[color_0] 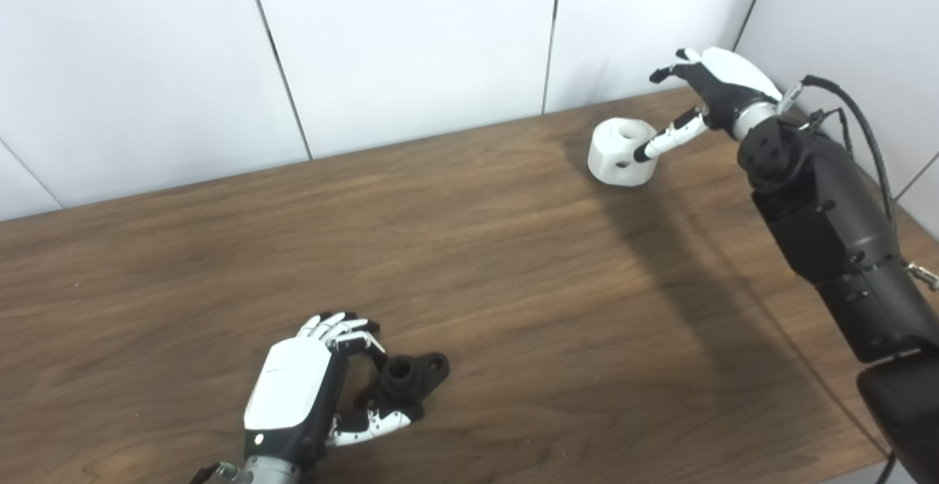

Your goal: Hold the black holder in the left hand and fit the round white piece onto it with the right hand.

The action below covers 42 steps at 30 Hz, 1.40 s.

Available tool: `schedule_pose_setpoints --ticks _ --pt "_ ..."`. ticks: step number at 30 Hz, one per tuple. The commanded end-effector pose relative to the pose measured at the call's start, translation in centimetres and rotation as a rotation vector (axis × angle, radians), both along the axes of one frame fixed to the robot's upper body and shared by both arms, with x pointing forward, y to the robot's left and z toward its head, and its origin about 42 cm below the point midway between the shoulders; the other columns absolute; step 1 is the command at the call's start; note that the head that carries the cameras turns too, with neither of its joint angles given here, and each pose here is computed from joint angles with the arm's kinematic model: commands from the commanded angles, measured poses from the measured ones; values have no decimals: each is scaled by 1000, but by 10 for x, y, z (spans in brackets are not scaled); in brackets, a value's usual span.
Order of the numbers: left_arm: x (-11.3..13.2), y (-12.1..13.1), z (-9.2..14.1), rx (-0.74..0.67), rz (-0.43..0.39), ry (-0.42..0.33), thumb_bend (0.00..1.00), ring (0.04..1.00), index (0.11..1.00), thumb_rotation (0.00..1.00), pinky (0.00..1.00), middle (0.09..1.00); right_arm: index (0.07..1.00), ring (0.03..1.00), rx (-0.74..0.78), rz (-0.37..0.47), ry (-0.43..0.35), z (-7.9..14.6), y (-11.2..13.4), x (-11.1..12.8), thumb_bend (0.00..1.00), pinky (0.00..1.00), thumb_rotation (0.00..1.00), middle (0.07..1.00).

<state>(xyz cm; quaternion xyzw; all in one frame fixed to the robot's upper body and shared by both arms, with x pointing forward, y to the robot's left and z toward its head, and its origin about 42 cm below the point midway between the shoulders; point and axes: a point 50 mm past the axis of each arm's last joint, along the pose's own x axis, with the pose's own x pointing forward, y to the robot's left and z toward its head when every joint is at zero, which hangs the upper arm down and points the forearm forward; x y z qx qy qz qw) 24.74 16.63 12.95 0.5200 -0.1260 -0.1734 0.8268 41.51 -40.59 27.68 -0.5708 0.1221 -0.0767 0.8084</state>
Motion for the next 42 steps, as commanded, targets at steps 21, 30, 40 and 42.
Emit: schedule_pose_setpoints --ticks 21,30,40,42 --pt "-6 -1 -10 47 2 45 521 862 485 46 923 772 778 1000 -12 -3 4 -3 11 27 949 1000 240 991" --pt "-6 -2 -9 50 2 42 521 859 485 47 922 770 747 1000 -2 1 -10 -9 13 30 918 1000 235 979" --pt "-6 0 -9 56 3 46 521 864 485 47 924 774 701 1000 -1 2 -40 -6 13 29 890 1000 250 963" --pt "-6 0 -9 55 2 46 521 864 485 47 923 774 692 1000 5 1 -51 -6 12 28 883 1000 242 959"
